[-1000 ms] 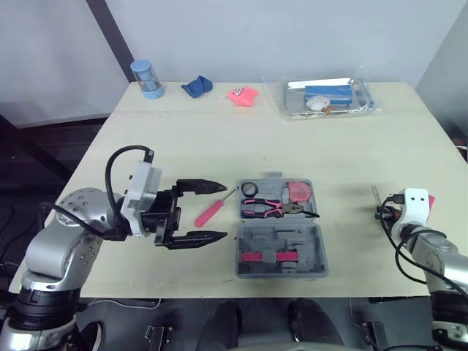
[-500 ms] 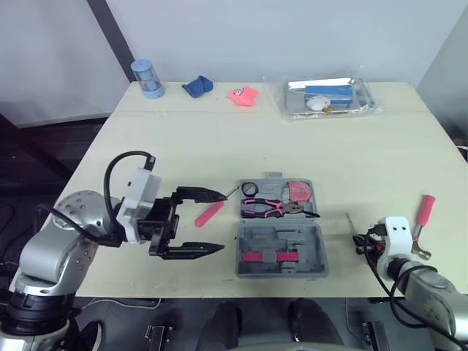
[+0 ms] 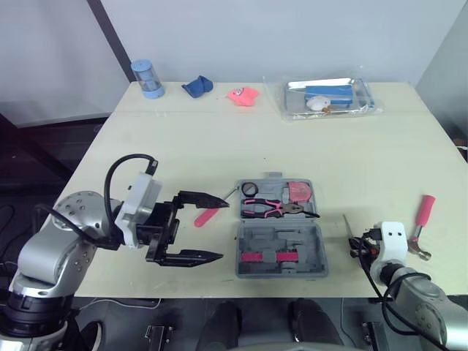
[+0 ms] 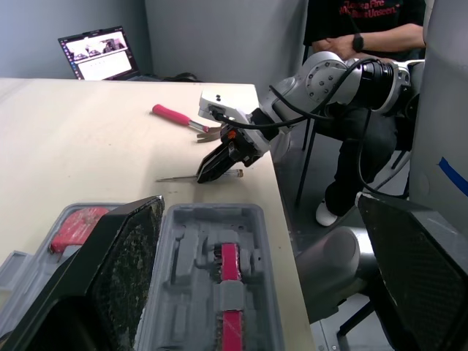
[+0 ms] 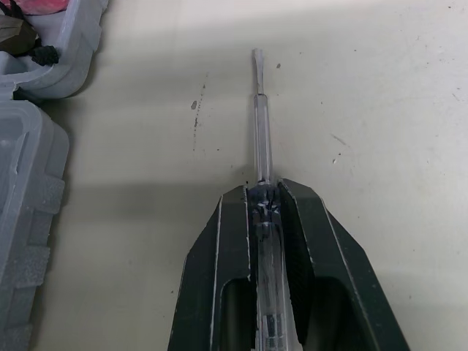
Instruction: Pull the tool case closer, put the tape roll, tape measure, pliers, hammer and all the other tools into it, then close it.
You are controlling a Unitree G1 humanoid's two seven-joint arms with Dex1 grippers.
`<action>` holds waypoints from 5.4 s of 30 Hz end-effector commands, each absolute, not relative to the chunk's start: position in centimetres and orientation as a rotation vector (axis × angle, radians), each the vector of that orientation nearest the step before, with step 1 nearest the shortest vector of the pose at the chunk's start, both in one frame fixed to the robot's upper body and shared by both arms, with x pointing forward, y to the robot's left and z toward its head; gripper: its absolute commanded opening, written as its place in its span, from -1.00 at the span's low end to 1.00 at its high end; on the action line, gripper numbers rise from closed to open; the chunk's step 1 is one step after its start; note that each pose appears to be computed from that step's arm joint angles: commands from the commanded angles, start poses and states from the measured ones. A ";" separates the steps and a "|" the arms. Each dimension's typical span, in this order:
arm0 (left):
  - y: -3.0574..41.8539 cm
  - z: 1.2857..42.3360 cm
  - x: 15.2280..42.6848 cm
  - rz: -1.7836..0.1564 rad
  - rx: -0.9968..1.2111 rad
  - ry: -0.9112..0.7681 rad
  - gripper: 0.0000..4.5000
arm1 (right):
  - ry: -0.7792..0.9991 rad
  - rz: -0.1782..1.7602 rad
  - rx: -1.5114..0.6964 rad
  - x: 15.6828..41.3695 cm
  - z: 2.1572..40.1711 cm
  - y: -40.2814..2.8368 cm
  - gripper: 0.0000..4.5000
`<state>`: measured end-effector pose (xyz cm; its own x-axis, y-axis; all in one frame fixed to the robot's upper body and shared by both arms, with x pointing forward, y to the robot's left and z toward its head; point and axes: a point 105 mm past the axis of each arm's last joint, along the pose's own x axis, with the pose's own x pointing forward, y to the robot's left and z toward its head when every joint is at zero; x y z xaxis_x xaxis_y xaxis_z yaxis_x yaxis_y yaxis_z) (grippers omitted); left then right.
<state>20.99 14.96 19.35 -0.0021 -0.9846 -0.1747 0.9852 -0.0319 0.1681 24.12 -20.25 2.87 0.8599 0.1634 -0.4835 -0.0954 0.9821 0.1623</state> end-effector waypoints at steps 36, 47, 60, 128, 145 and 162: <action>14.9 19.1 21.3 -1.528 0.277 -0.049 1.00 | 0.371 1.696 -1.439 27.9 7.8 -22.9 0.96; 14.8 18.9 21.2 -1.558 0.297 -0.034 1.00 | 0.309 1.831 -1.607 28.8 7.3 -20.4 0.96; 14.9 18.4 20.8 -1.560 0.324 -0.011 1.00 | 0.415 1.897 -1.647 29.0 5.8 -20.9 0.15; 14.1 19.0 21.3 -1.606 0.238 -0.050 1.00 | 0.415 0.424 -0.073 25.2 4.5 -21.0 0.98; 14.5 19.2 21.3 -1.604 0.249 -0.040 1.00 | 0.426 0.443 -0.060 24.8 1.2 -21.7 -0.68; 16.2 18.2 22.0 -1.536 0.286 -0.024 1.00 | 0.293 0.788 -0.290 26.3 7.9 -19.4 -0.98</action>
<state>22.01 15.57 17.81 0.0199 -0.9890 -0.1467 0.9865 -0.0044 0.1639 26.19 -21.00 5.64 0.7213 0.5719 -0.3908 -0.6499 0.7539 -0.0961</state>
